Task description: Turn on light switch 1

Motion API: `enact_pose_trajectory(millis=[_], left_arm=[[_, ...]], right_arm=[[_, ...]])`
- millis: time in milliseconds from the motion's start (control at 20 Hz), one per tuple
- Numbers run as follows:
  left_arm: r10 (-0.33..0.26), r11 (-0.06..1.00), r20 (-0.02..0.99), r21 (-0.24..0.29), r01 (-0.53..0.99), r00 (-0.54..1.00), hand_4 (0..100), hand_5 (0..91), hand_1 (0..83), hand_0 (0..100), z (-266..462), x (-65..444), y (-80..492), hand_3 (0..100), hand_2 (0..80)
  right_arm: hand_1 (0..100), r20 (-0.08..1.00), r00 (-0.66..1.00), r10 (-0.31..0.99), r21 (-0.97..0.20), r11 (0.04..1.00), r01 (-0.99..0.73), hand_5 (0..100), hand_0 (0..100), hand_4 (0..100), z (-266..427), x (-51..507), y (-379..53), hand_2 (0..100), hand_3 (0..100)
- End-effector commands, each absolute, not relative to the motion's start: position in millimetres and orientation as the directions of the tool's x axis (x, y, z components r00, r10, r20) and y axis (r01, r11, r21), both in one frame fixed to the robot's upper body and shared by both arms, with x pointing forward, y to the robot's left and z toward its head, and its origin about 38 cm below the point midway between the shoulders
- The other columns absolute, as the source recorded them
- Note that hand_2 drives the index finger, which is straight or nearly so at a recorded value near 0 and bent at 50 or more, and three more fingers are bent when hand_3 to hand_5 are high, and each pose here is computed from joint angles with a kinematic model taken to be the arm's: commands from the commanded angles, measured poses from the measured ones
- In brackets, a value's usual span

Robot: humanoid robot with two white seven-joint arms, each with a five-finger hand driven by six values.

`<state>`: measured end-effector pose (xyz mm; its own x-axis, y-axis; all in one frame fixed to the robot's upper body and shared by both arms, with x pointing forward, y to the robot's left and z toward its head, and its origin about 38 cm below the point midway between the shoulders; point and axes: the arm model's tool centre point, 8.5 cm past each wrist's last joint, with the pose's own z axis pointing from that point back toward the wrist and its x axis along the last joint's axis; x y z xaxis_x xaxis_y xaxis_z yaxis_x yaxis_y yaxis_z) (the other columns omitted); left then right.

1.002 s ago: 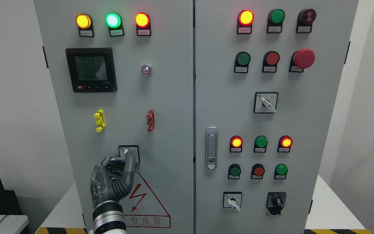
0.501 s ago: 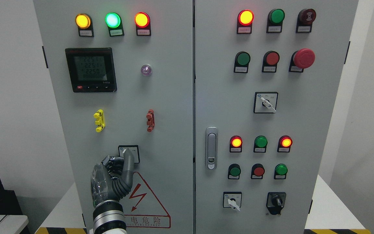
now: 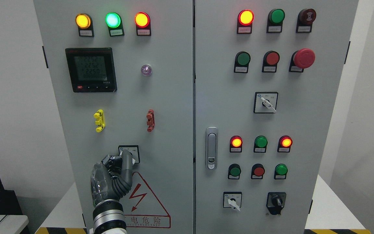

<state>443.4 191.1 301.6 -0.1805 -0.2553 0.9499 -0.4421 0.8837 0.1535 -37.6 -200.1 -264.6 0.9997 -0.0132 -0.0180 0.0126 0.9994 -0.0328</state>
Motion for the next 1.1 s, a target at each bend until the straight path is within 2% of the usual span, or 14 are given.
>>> enact_pose_trajectory(millis=[0, 301, 451, 752, 852, 952, 1053], left_arm=[[-0.254, 0.885, 0.951, 0.154, -0.440, -0.178, 76, 68.1, 28.6, 56, 301.5, 443.7, 190.6, 74, 60.9], [-0.254, 0.885, 0.951, 0.155, -0.438, -0.177, 76, 68.5, 24.8, 60, 300.8, 443.6, 190.6, 74, 61.6], [-0.254, 0.885, 0.951, 0.154, -0.440, -0.177, 76, 68.5, 23.6, 58, 300.6, 443.2, 190.8, 74, 61.7], [-0.254, 0.885, 0.951, 0.155, -0.438, -0.177, 76, 68.5, 23.5, 46, 300.5, 443.2, 190.6, 74, 62.2], [-0.252, 0.887, 0.951, 0.153, -0.436, -0.180, 76, 68.5, 24.8, 39, 301.1, 443.0, 190.1, 74, 62.3], [-0.252, 0.887, 0.951, 0.153, -0.436, -0.178, 76, 68.5, 27.0, 28, 300.9, 443.0, 190.1, 75, 62.3], [-0.252, 0.887, 0.951, 0.152, -0.436, -0.180, 76, 68.5, 28.5, 22, 301.4, 442.8, 190.1, 75, 62.3]], right_arm=[[39, -0.018, 1.000, -0.021, -0.031, 0.999, 0.020, 0, 12, 0, -264.6, -37.6, -199.0, 0, 0], [39, -0.018, 1.000, -0.021, -0.033, 0.999, 0.020, 0, 12, 0, -264.6, -37.7, -200.0, 0, 0], [39, -0.018, 1.000, -0.021, -0.033, 0.999, 0.020, 0, 12, 0, -264.6, -37.7, -200.0, 0, 0], [39, -0.018, 1.000, -0.021, -0.033, 0.999, 0.020, 0, 12, 0, -264.6, -37.7, -200.0, 0, 0], [39, -0.018, 1.000, -0.021, -0.031, 0.999, 0.020, 0, 12, 0, -264.6, -37.6, -199.0, 0, 0], [39, -0.018, 1.000, -0.021, -0.031, 0.999, 0.020, 0, 12, 0, -264.6, -37.6, -199.0, 0, 0], [39, -0.018, 1.000, -0.021, -0.033, 0.999, 0.020, 0, 12, 0, -264.6, -37.7, -200.0, 0, 0]])
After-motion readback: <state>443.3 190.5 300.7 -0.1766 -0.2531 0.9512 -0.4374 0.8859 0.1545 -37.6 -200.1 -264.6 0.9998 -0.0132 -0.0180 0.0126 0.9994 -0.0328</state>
